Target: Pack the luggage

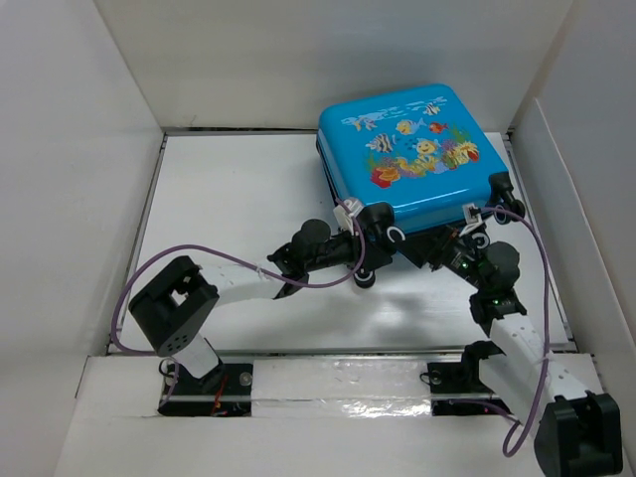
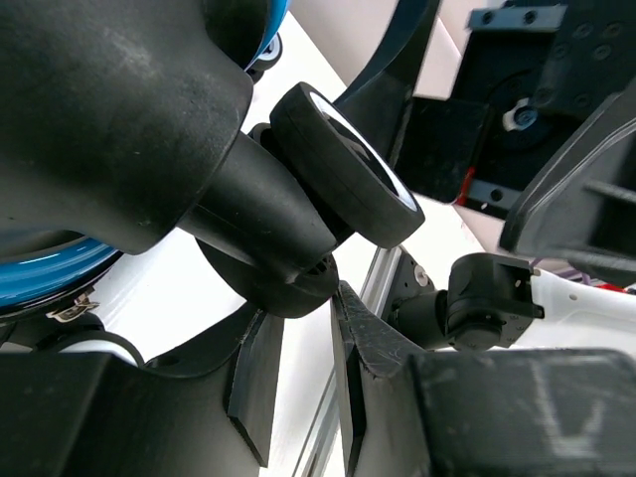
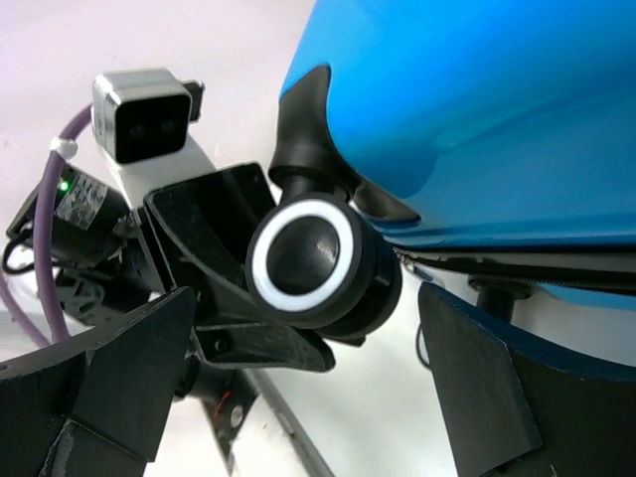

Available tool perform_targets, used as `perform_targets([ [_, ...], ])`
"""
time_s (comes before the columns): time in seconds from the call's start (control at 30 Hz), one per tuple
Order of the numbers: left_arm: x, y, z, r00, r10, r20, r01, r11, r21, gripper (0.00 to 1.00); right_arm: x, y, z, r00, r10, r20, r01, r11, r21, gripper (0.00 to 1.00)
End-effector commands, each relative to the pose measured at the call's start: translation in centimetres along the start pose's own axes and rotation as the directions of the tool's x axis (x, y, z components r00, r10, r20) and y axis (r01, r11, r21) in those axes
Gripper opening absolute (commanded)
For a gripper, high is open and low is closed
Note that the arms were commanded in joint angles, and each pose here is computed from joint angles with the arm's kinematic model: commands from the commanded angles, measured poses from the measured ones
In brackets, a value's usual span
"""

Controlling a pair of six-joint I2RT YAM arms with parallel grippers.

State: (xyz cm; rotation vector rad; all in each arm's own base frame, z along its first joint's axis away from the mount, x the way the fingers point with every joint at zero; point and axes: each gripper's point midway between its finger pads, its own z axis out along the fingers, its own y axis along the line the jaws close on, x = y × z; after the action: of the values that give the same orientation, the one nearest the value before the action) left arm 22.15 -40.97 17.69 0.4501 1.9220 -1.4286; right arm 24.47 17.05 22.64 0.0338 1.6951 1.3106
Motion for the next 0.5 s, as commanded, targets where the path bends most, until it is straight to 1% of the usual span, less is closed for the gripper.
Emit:
perform_targets([
  [0.0, -3.3, -2.4, 0.3, 0.989, 0.069, 0.129, -0.080, 0.994, 0.080, 0.22, 0.4, 2.3, 0.0, 1.000, -0.013, -0.019, 0.011, 0.992, -0.126, 1.00],
  [0.17, -3.7, -2.9, 0.3, 0.988, 0.078, 0.136, -0.092, 0.991, 0.096, 0.22, 0.4, 0.5, 0.7, 1.000, 0.004, -0.015, -0.005, 0.998, -0.069, 1.00],
  [0.3, -3.4, -2.8, 0.6, 0.989, 0.080, 0.123, -0.093, 0.991, 0.101, 0.22, -0.4, 1.7, 1.6, 0.999, -0.043, -0.029, 0.039, 0.991, -0.126, 1.00],
  [0.47, -3.2, -2.7, 0.9, 0.991, 0.076, 0.114, -0.088, 0.990, 0.106, 0.22, -0.6, 2.3, 2.7, 0.997, -0.065, -0.044, 0.058, 0.987, -0.150, 1.00],
])
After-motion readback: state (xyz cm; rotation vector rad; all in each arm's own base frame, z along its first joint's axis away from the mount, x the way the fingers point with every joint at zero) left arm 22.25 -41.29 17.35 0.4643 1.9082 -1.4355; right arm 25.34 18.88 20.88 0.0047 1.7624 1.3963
